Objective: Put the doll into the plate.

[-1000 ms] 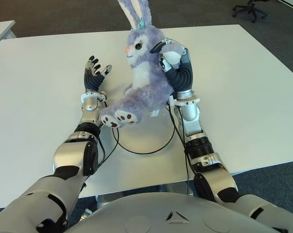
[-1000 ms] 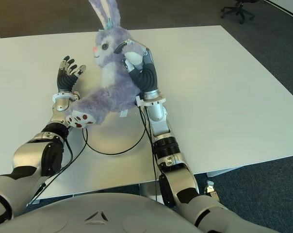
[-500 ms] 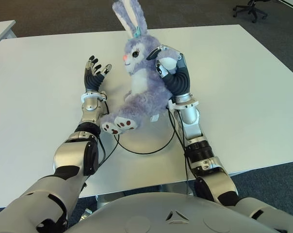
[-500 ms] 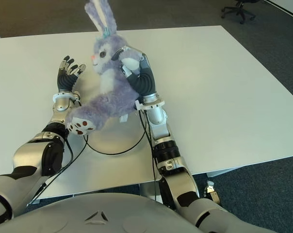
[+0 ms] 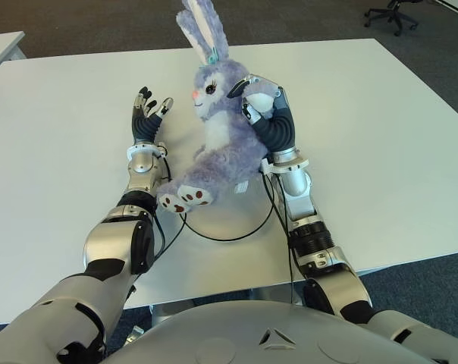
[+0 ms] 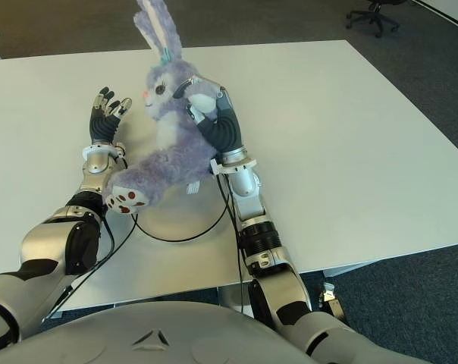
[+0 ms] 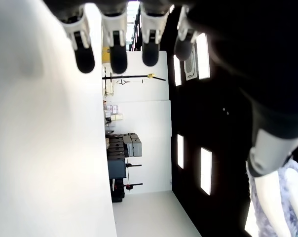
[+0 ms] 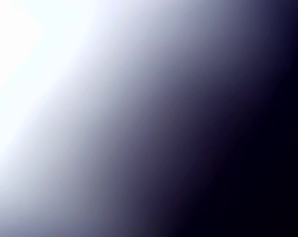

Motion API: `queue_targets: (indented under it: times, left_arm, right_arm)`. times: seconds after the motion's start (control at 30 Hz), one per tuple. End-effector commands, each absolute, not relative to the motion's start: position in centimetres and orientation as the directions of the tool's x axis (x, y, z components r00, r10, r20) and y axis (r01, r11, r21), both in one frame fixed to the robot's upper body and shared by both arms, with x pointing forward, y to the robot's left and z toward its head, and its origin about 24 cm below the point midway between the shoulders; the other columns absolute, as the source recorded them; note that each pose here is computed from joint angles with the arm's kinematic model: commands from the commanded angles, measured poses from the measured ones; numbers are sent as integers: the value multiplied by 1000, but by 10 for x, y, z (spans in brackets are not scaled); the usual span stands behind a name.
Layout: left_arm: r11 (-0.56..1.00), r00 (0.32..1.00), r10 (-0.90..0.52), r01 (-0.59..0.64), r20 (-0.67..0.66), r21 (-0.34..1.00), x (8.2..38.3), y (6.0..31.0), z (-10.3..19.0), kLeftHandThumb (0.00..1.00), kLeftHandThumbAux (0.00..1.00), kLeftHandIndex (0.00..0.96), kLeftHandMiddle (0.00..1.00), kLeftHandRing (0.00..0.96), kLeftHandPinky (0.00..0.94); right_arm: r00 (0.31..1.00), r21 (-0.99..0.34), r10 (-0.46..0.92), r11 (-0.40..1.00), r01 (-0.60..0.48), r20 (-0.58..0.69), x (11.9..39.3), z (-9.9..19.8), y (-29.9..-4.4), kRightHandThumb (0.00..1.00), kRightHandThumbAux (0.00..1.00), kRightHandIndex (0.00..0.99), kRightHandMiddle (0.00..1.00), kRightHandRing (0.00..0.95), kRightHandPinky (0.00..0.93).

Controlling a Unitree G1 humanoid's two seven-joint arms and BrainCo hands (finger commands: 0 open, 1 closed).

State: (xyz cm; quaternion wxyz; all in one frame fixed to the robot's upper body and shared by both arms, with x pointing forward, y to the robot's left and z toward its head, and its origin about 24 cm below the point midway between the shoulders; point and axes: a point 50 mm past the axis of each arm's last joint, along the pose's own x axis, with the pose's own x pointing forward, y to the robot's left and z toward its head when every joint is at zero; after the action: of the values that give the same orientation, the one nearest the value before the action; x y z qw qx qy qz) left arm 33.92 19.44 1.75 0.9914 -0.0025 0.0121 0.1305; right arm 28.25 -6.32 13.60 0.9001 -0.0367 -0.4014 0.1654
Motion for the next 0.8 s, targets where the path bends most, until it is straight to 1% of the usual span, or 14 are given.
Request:
queue_targets:
  times: [0.03,0.1,0.17,0.2,0.5,0.57,0.67,0.8]
  left_arm:
    - [960,809,225,-278,-543,-18,248,170,-96,95,569,0,88,110,134]
    - [959,808,226,-283,-545,-23,247,170,-97,109,571,0,91,113,141]
    - [958,806,228,-286,-547,-23,247,170,-97,129,582,3,99,115,139]
    - [958,805,228,-287,-548,-22,247,170,-97,137,590,3,102,117,132]
    - [960,806,228,-280,-546,-14,246,171,-97,132,592,6,102,112,108]
    - [961,807,226,-277,-545,-12,246,171,-97,119,585,6,94,104,103]
    - [962,807,225,-273,-545,-6,245,171,-98,106,580,7,93,104,103]
    - [963,808,226,-268,-544,2,245,172,-98,95,584,12,102,112,113]
  right_arm:
    - [650,-185,342,936,-300,679,279,127,-61,845,673,438,489,728,780]
    - [647,-190,348,934,-303,678,278,126,-62,845,673,438,489,728,785]
    - [645,-191,350,933,-305,679,277,126,-62,850,673,426,595,734,799]
    - [645,-189,349,933,-306,680,277,126,-62,850,673,425,607,733,788]
    - [640,-185,350,932,-311,684,275,124,-61,851,673,424,611,742,822]
    - [641,-188,351,932,-310,683,274,123,-61,847,672,437,504,741,819]
    - [644,-182,354,930,-319,678,273,122,-61,846,672,438,489,744,811]
    - [646,-172,354,929,-329,677,272,120,-61,846,672,437,489,752,826]
